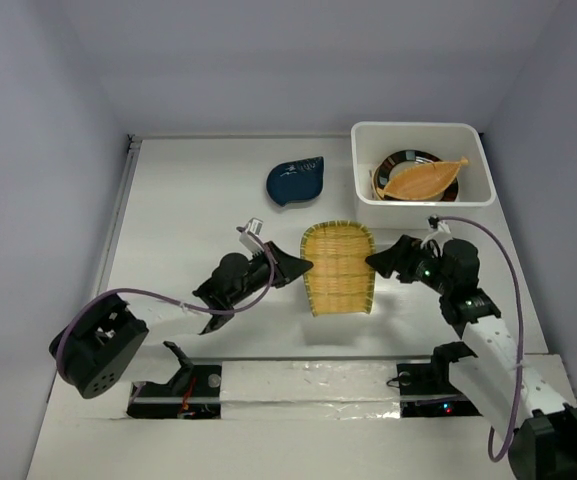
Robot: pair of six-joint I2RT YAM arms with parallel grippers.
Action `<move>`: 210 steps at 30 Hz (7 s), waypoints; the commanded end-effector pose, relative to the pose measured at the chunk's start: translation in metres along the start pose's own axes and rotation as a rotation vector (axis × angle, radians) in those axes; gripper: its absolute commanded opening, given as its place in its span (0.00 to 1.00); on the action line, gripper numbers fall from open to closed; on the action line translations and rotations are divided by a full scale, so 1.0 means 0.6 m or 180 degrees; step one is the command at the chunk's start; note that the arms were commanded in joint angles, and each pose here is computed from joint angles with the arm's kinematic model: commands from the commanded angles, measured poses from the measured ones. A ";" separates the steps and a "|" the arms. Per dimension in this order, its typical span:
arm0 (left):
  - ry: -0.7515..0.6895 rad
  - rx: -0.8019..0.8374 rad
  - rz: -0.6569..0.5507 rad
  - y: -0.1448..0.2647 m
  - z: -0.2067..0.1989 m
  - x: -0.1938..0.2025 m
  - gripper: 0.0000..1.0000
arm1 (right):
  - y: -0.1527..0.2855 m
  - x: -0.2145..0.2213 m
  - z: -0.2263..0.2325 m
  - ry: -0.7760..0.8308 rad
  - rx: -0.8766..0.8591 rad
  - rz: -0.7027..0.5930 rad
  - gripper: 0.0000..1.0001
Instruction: Place the plates into the plastic bin on the countertop
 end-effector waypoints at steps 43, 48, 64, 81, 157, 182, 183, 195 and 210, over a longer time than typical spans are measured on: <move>-0.0749 -0.1742 -0.0888 -0.015 0.161 -0.251 0.48 | -0.075 -0.449 -0.105 -0.1516 0.0676 -0.2247 0.00; -0.0597 -0.1814 -0.0827 -0.057 0.201 -0.276 0.55 | -0.076 -0.442 -0.146 -0.1680 0.0915 -0.2364 0.08; -0.0570 -0.1943 -0.0636 -0.170 0.261 -0.342 0.63 | -0.073 -0.447 -0.196 -0.1469 0.1423 -0.2365 0.50; -0.0350 -0.1809 -0.0528 -0.255 0.302 -0.351 0.45 | 0.017 -0.388 -0.089 -0.0813 0.0824 -0.2462 0.66; -0.0697 -0.0162 -0.0981 0.190 -0.066 -0.187 0.36 | -0.174 -0.013 0.287 -0.0618 -0.0942 -0.0584 0.00; -0.1324 -0.0597 -0.1301 0.253 -0.091 -0.222 0.79 | 0.012 -0.432 0.116 0.0041 0.0042 -0.2042 0.00; -0.1331 -0.0597 -0.1314 0.256 -0.093 -0.222 0.81 | 0.008 -0.436 0.101 0.0023 0.0130 -0.2006 0.00; -0.1584 -0.0824 -0.1534 0.300 -0.109 -0.241 0.87 | -0.101 -0.490 -0.082 -0.0380 0.0701 -0.1561 0.00; -0.1625 -0.0762 -0.1531 0.300 -0.114 -0.239 0.89 | -0.102 -0.455 -0.220 -0.0533 0.1967 -0.1396 0.58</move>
Point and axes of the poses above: each gripper's point midway between its finger pads, its own y axis back along the fingers, its own z axis along the line the jaws close on, x = y × z, the point moved 3 cm from there along y, back along the fingers, and after that the axes turned 1 degree about -y, right-handed, at the moved point
